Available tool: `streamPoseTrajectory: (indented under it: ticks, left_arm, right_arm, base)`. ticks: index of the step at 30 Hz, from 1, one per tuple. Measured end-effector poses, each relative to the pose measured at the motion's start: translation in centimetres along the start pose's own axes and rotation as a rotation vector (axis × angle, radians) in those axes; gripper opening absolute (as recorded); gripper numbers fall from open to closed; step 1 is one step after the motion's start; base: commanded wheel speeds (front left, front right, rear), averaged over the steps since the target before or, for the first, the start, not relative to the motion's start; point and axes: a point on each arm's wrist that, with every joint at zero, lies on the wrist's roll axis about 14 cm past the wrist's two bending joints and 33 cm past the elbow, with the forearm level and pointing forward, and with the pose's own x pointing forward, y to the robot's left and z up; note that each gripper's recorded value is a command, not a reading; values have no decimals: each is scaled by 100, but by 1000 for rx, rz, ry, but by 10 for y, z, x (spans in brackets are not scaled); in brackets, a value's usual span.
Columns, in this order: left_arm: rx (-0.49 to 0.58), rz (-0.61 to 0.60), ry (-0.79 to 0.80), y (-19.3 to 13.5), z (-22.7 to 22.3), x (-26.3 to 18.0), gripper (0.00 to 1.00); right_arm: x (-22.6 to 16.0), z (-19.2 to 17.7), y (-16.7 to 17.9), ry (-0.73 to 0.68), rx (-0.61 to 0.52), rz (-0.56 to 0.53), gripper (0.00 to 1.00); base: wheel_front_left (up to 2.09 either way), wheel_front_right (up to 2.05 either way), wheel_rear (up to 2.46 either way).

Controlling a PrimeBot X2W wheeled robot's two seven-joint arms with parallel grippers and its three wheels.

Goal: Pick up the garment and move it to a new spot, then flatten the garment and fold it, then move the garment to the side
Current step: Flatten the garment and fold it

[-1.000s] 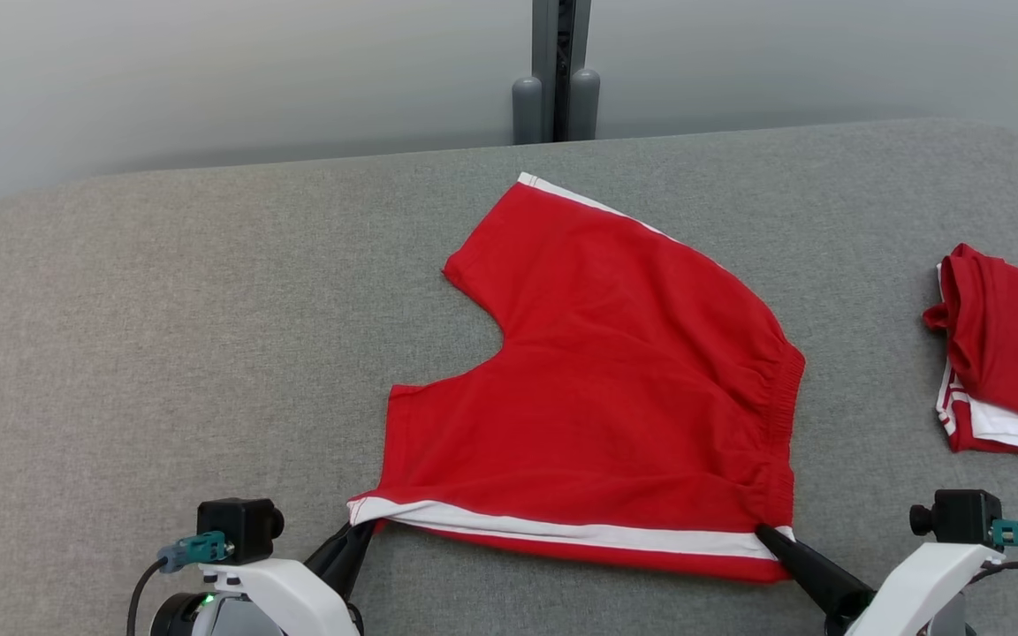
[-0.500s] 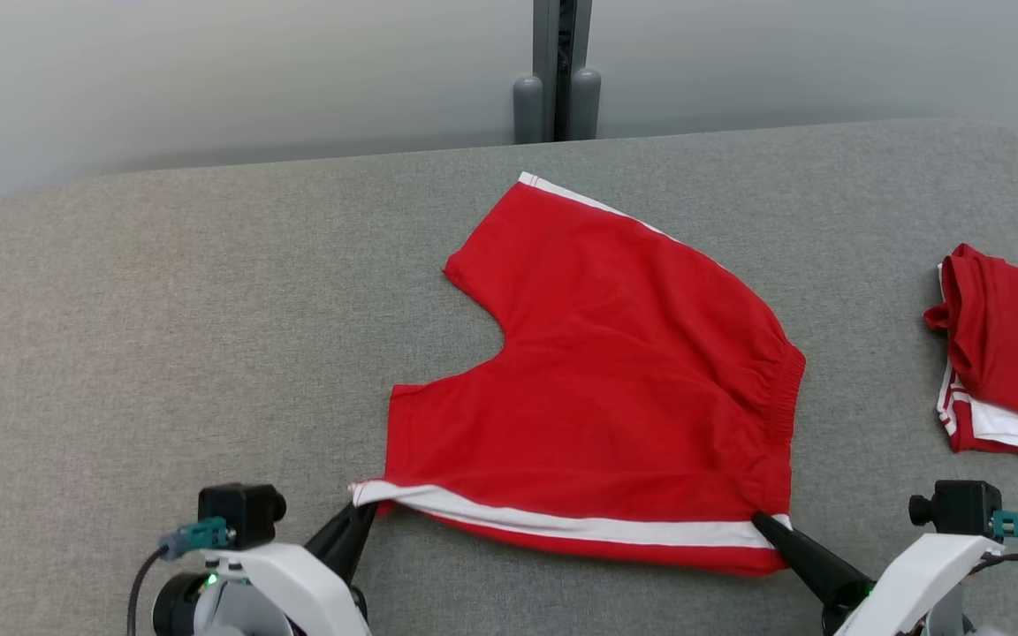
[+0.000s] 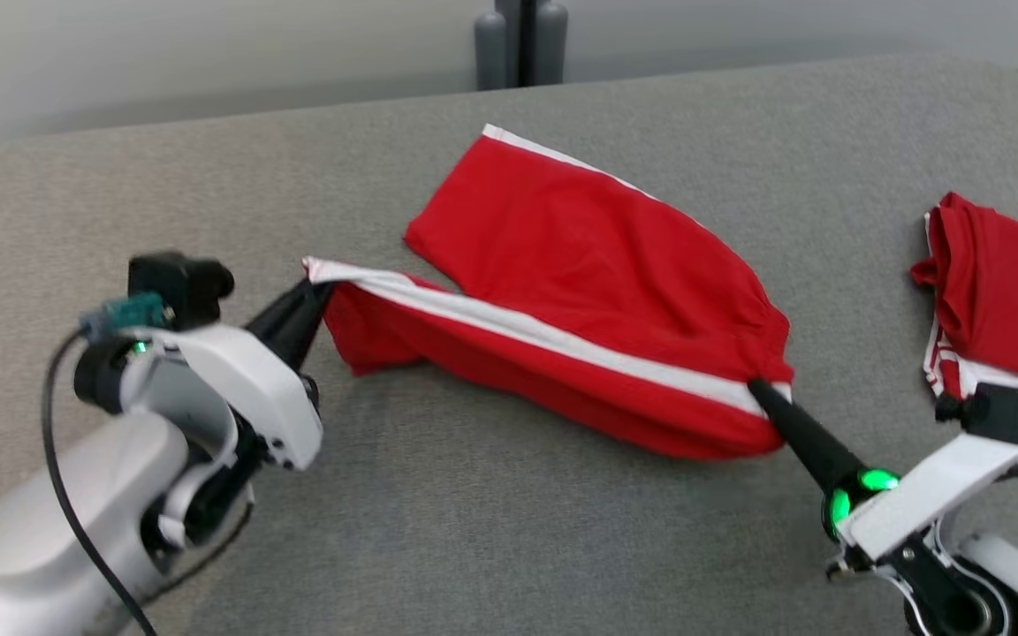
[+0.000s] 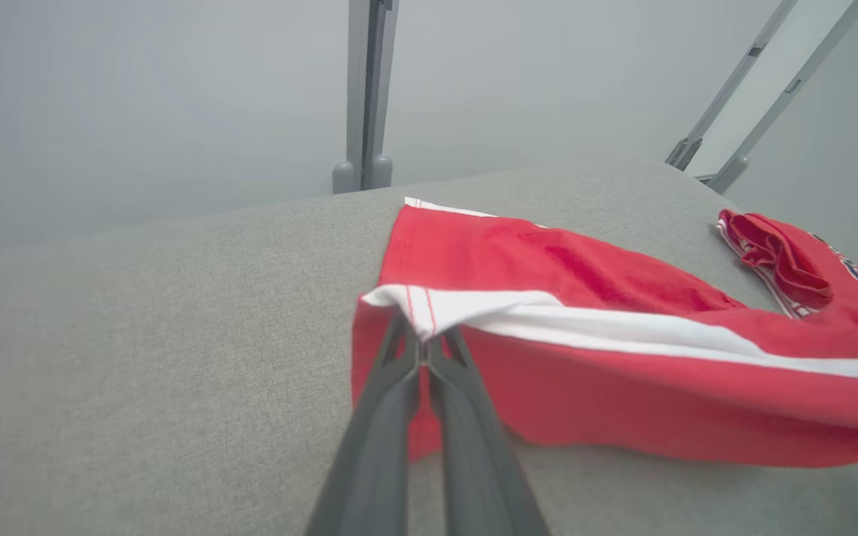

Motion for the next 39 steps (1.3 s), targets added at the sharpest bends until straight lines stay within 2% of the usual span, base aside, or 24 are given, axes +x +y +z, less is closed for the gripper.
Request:
streamPoseTrajectory:
  ticks: [6,9,15,26,39]
  left_arm:
    - [53,-47,40,11,19,42,0]
    - [102,-78,65,13,24,65,0]
    - [117,-123,108,12,25,108,0]
    - [148,-171,285,25,-10,181,0]
    - [164,-189,326,18,-24,227,0]
  right_arm:
    - [17,28,10,-105,44,37,0]
    - [22,39,3,-153,56,22,0]
    - [24,55,-12,-247,70,-21,0]
    - [38,74,-32,-371,103,-78,0]
    - [43,85,-51,-431,115,-142,0]
  base:
    - [0,0,0]
    - [0,0,0]
    - [0,0,0]
    - [0,0,0]
    - [0,0,0]
